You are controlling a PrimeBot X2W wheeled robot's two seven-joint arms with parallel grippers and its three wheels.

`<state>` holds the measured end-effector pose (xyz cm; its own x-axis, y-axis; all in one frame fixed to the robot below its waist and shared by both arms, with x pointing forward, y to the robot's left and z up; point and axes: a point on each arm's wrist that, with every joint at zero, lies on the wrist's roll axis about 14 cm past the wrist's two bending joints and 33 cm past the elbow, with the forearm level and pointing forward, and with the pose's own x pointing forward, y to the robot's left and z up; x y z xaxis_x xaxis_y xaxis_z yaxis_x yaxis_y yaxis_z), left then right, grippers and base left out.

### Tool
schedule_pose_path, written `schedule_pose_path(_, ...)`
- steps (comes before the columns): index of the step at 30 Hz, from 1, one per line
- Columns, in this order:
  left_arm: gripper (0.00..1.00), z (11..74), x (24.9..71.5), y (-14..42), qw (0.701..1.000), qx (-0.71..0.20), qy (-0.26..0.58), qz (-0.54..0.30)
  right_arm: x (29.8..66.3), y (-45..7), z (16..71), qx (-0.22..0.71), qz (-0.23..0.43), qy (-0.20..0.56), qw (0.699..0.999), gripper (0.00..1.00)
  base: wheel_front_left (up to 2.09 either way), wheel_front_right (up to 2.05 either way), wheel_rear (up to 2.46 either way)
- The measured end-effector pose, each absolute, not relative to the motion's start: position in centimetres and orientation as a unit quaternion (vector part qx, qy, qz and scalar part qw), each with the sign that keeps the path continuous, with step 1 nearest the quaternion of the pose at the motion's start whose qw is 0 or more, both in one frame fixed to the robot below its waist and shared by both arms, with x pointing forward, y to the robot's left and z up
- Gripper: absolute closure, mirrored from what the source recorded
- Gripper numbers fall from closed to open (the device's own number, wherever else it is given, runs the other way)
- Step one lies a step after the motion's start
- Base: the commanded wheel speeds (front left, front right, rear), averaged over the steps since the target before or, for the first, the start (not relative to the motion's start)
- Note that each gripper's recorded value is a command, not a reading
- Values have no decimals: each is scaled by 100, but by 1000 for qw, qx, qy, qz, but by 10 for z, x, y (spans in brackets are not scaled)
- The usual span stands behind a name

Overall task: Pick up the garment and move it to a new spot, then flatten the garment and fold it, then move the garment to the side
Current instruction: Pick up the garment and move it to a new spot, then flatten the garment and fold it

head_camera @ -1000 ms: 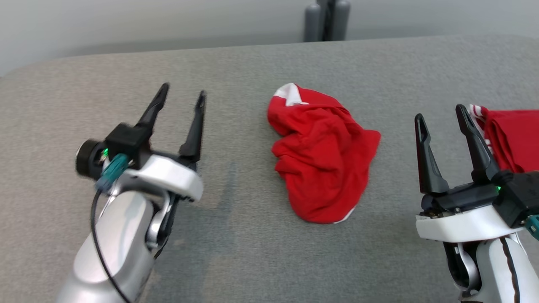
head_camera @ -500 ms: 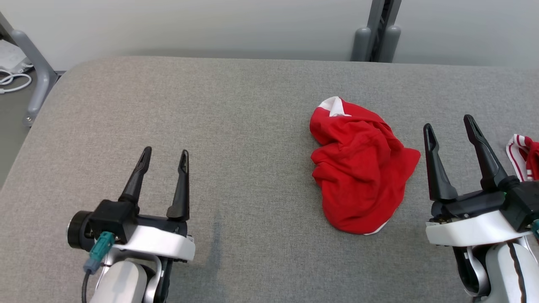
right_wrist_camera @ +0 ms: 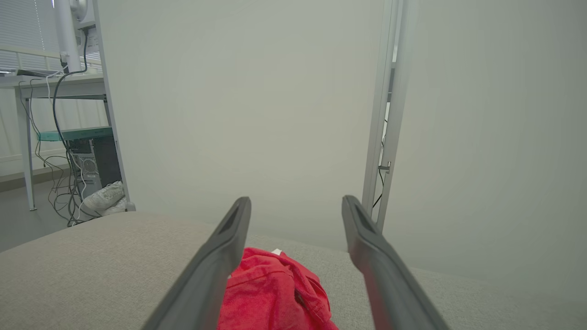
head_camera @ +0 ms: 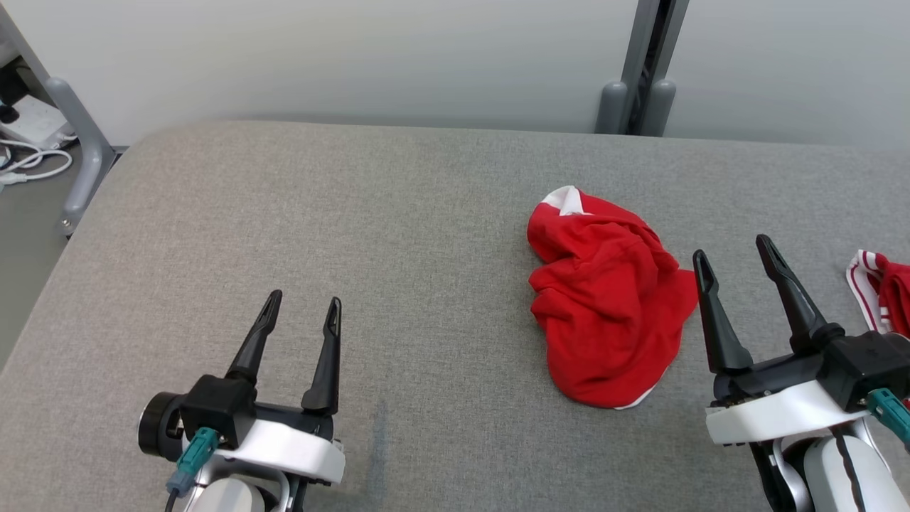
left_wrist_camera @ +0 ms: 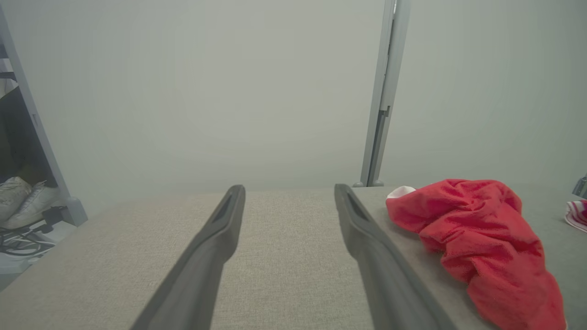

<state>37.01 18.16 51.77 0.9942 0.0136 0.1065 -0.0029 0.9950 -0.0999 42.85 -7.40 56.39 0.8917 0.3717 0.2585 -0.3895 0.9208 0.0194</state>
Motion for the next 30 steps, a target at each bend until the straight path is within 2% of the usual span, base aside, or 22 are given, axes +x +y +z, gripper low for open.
schedule_pose_path(5,0,517,363,179,997,-52,-53,2,421,-76,566,35,195,-127,972,0,0,0,0)
schedule_pose_path(30,0,518,376,159,996,-56,-55,-33,431,-86,553,40,176,-111,977,0,0,0,0)
